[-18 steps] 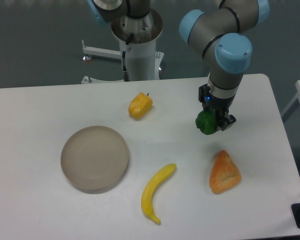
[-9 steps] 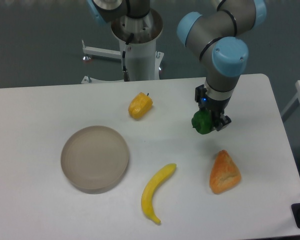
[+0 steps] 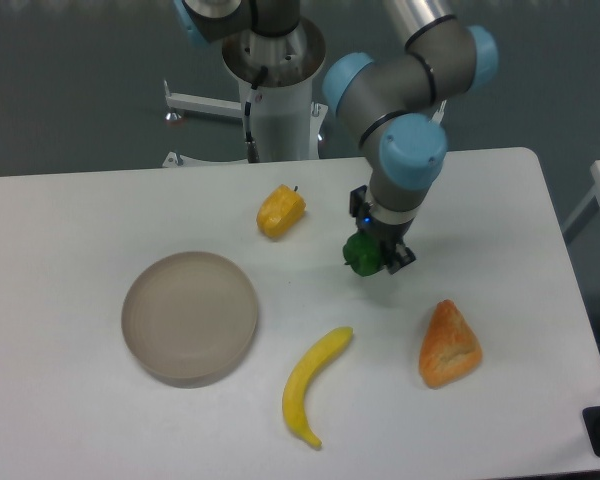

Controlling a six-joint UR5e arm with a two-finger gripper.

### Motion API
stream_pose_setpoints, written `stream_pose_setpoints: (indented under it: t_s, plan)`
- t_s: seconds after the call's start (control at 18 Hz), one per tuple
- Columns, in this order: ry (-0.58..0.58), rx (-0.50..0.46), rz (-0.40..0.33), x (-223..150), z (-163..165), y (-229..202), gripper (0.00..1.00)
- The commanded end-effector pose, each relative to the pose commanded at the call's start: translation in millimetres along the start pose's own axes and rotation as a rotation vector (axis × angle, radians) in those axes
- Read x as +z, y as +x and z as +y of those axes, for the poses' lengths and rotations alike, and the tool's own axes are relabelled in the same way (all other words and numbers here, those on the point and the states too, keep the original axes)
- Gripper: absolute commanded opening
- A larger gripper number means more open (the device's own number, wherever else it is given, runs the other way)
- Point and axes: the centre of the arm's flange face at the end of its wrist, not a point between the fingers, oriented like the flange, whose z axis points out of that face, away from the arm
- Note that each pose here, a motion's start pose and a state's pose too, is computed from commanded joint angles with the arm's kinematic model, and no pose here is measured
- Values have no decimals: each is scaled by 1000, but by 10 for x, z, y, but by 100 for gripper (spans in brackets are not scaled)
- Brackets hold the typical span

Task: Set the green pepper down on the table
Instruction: 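Carry the green pepper and lower it onto the table beside the yellow pepper, then open the gripper to release the green pepper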

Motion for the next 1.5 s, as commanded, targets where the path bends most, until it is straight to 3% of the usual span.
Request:
stream_pose_setpoints:
  t_s: [0.28, 0.39, 0.5, 0.56, 0.94, 1.33, 1.5]
  plan:
    - [3, -68, -31, 326, -218, 137, 28]
    - [16, -67, -28, 328, -232, 133, 38]
    - [34, -58, -31, 299, -242, 117, 67]
    - [37, -59, -32, 299, -246, 110, 100]
    - [49, -69, -74, 70, -176, 40, 100]
    - [61, -82, -173, -502, 126, -196, 100]
    - [56, -69, -155, -710, 232, -237, 100]
